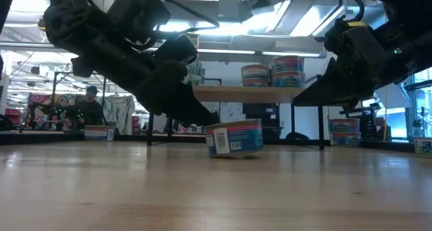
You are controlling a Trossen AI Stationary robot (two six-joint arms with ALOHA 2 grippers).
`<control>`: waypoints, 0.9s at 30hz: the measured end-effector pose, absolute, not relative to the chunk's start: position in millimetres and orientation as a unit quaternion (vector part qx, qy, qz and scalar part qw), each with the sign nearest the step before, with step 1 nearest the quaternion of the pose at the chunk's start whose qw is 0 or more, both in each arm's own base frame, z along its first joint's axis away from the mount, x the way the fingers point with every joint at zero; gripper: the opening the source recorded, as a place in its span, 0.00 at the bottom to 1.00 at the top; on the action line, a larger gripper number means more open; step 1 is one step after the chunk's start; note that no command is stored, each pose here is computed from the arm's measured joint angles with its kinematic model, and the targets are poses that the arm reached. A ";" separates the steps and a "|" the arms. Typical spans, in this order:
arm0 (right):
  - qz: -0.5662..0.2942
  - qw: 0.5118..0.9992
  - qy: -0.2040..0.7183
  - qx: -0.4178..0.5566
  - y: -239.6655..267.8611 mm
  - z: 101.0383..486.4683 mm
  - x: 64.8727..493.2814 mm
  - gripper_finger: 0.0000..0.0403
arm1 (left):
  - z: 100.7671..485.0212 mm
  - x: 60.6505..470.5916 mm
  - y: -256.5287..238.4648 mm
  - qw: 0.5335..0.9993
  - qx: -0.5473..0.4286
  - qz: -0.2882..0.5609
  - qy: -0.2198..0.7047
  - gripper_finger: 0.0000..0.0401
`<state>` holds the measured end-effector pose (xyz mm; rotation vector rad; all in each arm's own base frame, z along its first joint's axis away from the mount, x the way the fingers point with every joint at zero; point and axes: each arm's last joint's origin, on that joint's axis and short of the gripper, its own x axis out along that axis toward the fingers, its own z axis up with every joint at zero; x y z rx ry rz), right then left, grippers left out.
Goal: Stack canned seafood by type on shelf
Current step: Put the blue pink tuna can on the shelf aligned with the other blue pink tuna can
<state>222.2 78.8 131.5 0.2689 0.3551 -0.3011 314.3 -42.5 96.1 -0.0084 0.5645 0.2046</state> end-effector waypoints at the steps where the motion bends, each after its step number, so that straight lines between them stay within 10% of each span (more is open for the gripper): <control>1: -0.148 0.964 0.175 0.133 78.8 131.5 222.3 0.02 | 96.2 314.4 -42.5 0.956 -0.004 0.100 0.277 0.18; 10: -0.122 0.969 0.184 0.112 80.2 131.7 222.7 0.06 | 96.0 313.9 -42.6 0.956 -0.003 0.098 0.277 0.18; 27: 0.015 0.918 0.235 -0.319 99.5 141.1 261.7 0.73 | 95.5 313.3 -42.5 0.956 0.000 0.096 0.278 0.18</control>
